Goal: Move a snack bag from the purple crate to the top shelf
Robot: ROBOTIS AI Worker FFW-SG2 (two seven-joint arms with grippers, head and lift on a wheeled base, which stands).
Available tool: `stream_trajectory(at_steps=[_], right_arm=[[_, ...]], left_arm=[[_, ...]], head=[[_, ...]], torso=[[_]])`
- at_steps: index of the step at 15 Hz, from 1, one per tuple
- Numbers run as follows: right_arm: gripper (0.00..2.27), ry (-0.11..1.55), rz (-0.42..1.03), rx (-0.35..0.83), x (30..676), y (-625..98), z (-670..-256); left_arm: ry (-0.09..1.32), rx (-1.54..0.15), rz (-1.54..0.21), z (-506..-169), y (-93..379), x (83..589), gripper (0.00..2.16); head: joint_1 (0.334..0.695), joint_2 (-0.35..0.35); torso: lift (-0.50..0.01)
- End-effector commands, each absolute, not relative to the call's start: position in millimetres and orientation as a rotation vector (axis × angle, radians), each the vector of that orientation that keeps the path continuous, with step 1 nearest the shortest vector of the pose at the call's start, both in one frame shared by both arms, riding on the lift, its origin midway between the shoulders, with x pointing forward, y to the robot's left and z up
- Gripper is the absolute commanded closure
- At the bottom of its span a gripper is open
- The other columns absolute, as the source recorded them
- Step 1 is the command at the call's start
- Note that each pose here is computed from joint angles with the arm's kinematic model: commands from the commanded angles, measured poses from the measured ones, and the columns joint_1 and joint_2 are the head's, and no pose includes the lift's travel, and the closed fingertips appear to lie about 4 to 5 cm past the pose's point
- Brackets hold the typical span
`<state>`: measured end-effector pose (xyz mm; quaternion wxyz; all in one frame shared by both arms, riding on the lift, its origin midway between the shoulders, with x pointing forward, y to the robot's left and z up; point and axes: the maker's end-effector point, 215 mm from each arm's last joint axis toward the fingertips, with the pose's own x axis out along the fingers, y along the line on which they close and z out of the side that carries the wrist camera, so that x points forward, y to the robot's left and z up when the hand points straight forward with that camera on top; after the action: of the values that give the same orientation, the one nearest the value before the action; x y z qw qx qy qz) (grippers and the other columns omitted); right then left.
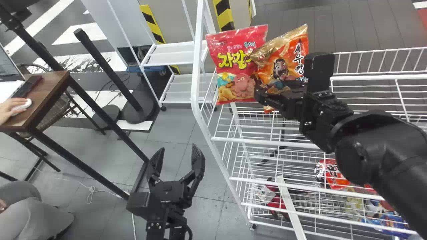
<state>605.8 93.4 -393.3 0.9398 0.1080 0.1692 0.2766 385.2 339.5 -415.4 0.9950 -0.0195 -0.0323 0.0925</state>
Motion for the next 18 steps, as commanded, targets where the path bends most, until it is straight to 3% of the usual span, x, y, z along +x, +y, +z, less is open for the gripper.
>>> stream_trajectory(at_steps=[1, 18], right_arm=[[0.19, 0.318, 0.567, 0.211, 609.2, 95.0, -386.3], [0.19, 0.230, 0.473, 0.185, 603.7, 81.0, -373.5]], left_arm=[[-0.065, -0.040, 0.188, -415.6, 341.3, 385.3, 0.14], [-0.062, -0.039, 0.191, -417.1, 342.4, 385.3, 0.14]], head=[[0.695, 0.350], [0.695, 0.350]], torso=[[0.000], [0.000]])
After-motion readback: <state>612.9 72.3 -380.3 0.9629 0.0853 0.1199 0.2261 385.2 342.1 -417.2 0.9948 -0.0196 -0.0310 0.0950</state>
